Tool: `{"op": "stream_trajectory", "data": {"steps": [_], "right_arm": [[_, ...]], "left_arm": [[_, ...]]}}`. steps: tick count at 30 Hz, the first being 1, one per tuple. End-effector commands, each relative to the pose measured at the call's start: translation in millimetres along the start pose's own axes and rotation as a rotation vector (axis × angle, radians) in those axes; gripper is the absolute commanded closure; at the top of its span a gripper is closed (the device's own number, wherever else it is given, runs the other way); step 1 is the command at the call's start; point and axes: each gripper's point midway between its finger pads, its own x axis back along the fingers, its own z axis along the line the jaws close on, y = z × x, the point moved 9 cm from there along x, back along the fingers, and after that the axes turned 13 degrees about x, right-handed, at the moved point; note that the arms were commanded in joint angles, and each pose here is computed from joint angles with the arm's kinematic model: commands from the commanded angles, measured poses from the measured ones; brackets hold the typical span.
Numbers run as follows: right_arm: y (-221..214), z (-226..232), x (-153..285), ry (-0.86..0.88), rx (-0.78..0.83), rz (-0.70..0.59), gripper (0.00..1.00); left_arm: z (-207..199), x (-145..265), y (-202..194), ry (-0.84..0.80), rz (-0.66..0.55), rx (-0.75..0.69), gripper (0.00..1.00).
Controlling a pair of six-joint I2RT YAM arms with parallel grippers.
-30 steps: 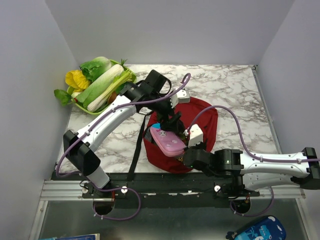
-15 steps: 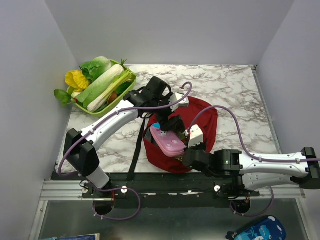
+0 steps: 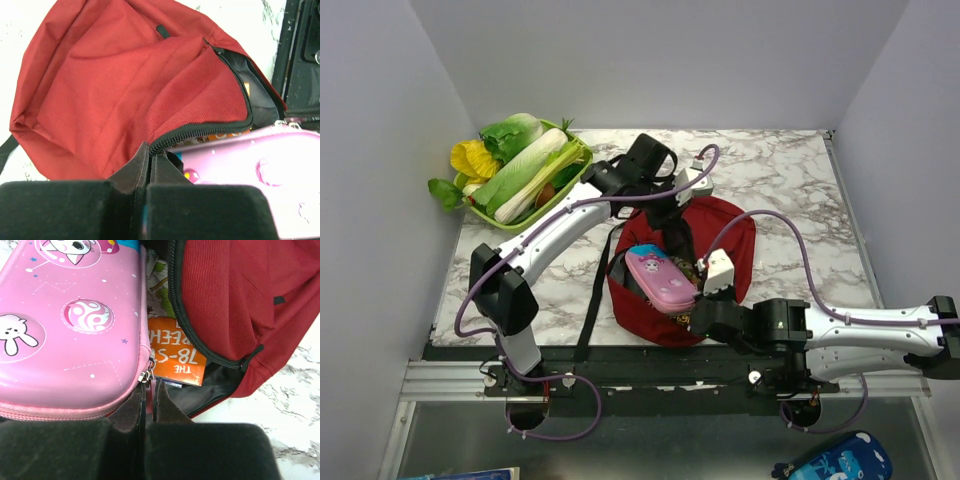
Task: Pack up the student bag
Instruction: Place the stationery in the student bag.
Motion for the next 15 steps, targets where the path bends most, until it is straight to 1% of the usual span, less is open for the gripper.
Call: {"op": "stream_trajectory", "data": {"steps": [1, 3, 4, 6, 7, 8, 11, 13, 14, 15], "right_arm": [[-1.4, -28.7, 9.6, -0.158, 0.029, -0.011, 0.99], [1.7, -35.3, 13.9, -0.187, 0.034, -0.016, 0.99], [6.9, -38.7, 17.0, -0.204, 0.023, -0.033, 0.99], [8.8, -44.0, 20.2, -0.231, 0.039, -0.033, 0.99], [12.5, -45.7, 22.5, -0.241, 0.025, -0.040, 0.99], [10.5, -49.2, 23.4, -0.264, 0.045, -0.029, 0.99], [11.5, -50.2, 22.6, -0.298, 0.075, -0.022, 0.99], [11.5, -45.9, 19.5, -0.319, 0.059, -0.009, 0.99], [12.6, -48.5, 21.9, -0.347, 0.064, 0.008, 0.99], [8.9, -41.6, 14.7, -0.388, 0.104, 0.046, 0.99]], "left_arm": [[-13.8, 31.2, 26.7, 0.011, -0.027, -0.045, 1.00], [-17.4, 41.3, 34.0, 0.019, -0.028, -0.051, 1.00], [-20.7, 51.4, 46.0, 0.031, -0.062, -0.068, 1.00], [-25.8, 60.7, 51.3, 0.035, -0.065, -0.063, 1.00], [-31.0, 67.8, 58.0, 0.032, -0.087, -0.079, 1.00], [-35.1, 71.7, 59.1, 0.026, -0.092, -0.081, 1.00], [-50.9, 76.6, 56.2, -0.017, -0.100, -0.084, 1.00], [-57.4, 69.0, 46.9, -0.049, -0.070, -0.071, 1.00], [-66.1, 67.1, 44.3, -0.079, -0.064, -0.077, 1.00], [-69.0, 62.9, 40.3, -0.096, -0.050, -0.072, 1.00]]}}
